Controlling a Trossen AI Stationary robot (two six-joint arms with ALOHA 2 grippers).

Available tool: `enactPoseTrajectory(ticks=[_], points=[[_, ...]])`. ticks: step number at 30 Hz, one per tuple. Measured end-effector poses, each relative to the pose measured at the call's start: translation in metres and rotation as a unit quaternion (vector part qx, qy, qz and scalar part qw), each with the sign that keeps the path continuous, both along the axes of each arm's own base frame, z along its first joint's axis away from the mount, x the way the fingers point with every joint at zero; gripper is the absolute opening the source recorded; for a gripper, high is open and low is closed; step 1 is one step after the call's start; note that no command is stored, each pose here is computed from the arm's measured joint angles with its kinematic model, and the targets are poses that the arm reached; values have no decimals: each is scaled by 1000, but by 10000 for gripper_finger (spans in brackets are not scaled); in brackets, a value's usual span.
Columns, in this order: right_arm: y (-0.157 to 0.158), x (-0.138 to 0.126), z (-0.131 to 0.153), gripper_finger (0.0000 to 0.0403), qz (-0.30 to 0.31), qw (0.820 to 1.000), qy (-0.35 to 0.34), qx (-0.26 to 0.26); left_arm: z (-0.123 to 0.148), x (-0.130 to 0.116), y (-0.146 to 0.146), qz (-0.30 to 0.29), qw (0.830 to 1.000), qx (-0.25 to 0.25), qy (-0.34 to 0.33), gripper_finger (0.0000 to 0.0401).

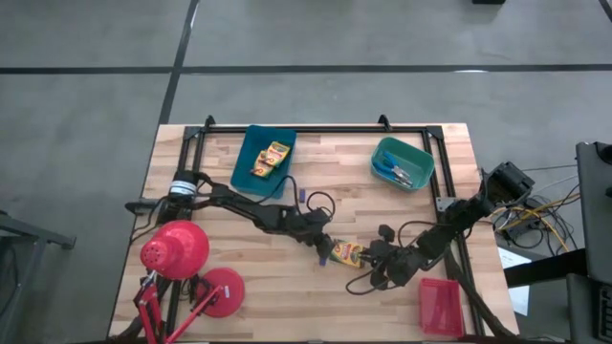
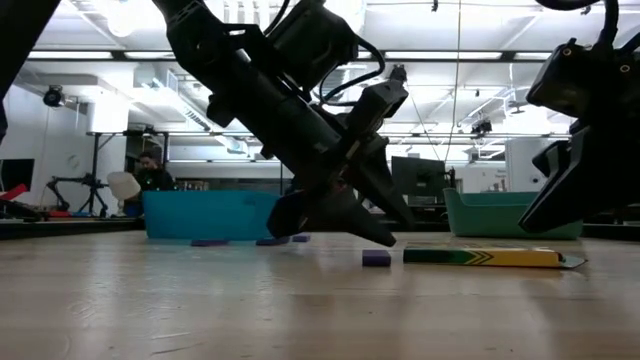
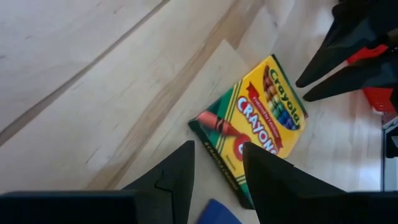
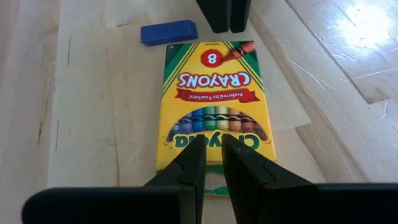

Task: Pick & Place School Supplies
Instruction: Put the yellow crayon box into the blue bin

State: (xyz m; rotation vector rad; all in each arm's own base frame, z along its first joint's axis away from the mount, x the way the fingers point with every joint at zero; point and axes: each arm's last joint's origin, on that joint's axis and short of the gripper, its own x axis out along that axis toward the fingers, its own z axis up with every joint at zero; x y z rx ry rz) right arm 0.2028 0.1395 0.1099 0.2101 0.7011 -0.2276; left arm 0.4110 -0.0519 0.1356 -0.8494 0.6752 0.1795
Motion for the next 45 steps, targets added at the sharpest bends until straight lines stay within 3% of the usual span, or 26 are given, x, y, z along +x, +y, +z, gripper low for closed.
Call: enactPoseTrajectory(ticks=[34,45], points=[[-16,-1,-8,52,-32,999,13,-5,-1,-1,0,0,1000,2,5,140],[-22,-10,-16,52,-53,998,20,19,-1,-1,0,1,1000,2,5,140]])
